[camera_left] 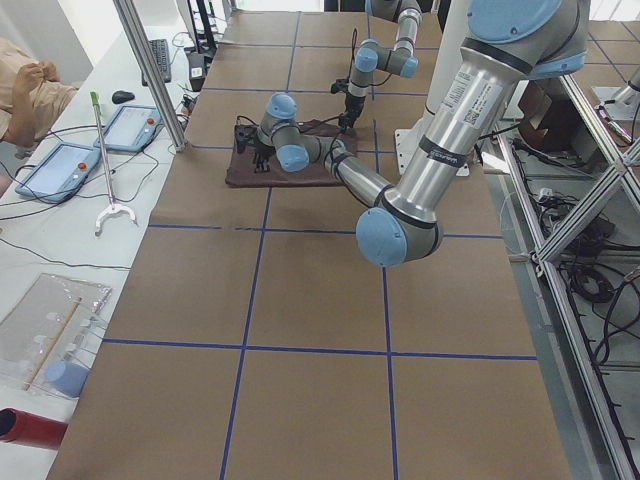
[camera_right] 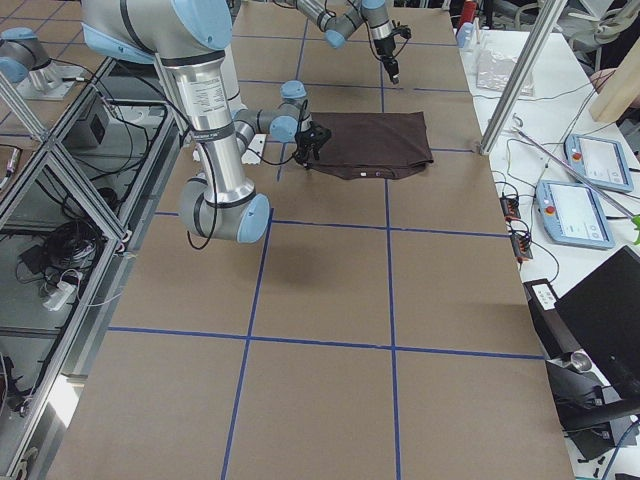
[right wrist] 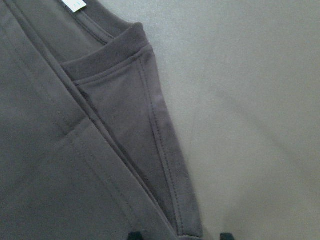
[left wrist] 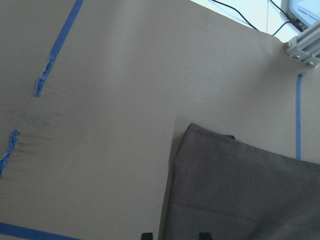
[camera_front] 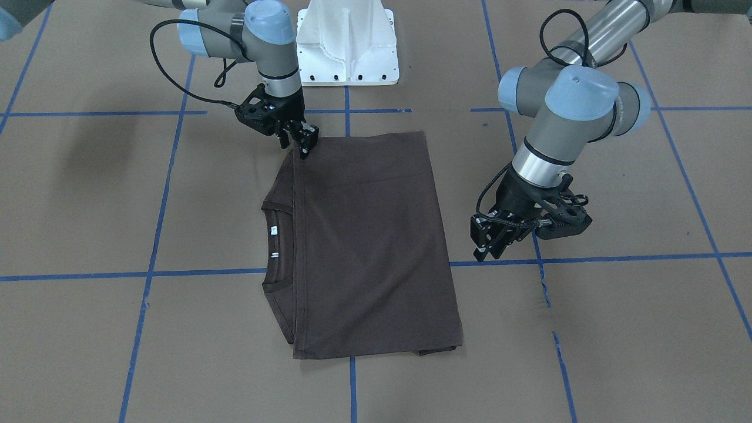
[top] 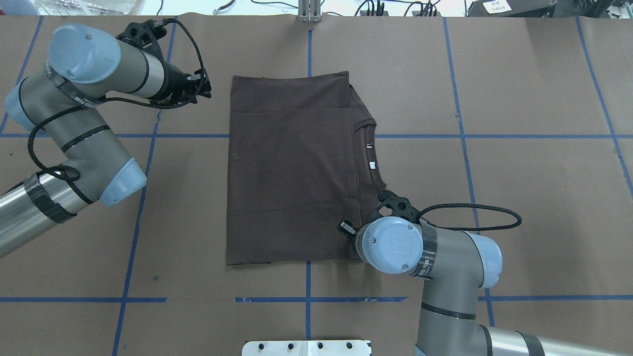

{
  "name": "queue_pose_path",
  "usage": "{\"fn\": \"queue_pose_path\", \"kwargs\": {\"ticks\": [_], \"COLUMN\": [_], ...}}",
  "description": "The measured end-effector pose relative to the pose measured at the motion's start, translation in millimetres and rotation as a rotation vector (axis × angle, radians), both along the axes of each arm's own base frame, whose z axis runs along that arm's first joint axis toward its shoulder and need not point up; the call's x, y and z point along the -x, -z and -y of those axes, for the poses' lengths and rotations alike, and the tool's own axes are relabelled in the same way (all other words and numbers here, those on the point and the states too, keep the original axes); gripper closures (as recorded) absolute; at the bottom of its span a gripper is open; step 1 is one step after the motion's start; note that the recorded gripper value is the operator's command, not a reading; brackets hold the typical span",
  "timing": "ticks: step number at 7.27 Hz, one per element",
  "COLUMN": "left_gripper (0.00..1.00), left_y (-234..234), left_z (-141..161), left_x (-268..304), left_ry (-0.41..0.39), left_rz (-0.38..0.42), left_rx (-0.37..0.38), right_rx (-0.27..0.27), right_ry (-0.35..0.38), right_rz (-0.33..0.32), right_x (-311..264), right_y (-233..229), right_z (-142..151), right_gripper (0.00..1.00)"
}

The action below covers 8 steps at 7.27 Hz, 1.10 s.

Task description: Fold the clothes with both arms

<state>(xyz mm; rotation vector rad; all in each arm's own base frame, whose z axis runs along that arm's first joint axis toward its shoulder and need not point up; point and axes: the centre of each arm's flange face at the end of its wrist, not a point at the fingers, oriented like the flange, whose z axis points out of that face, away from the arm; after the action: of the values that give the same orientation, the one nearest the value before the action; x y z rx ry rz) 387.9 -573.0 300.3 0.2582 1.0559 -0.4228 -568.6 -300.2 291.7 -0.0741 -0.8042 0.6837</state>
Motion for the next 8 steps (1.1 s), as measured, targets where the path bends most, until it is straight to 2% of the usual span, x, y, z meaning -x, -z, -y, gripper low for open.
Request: {"fn": "queue_pose_path", "kwargs": {"ticks": [1,8], "left_gripper": [0.58,0.58], "left_y": [0,-5], "left_z": [0,-10], "left_x": [0,8], "left_ry": [0.000,-0.001], "left_rz": [0.000,-0.002], "left_rx": [0.000,-0.001], "right_rx": [0.001,0.002], "right_ry": [0.000,-0.002], "right_rz": [-0.003,0.011], "right_x": [2,-4], "right_y": [-1,10], "right_z": [0,2], "right_gripper": [1.00,1.00]}}
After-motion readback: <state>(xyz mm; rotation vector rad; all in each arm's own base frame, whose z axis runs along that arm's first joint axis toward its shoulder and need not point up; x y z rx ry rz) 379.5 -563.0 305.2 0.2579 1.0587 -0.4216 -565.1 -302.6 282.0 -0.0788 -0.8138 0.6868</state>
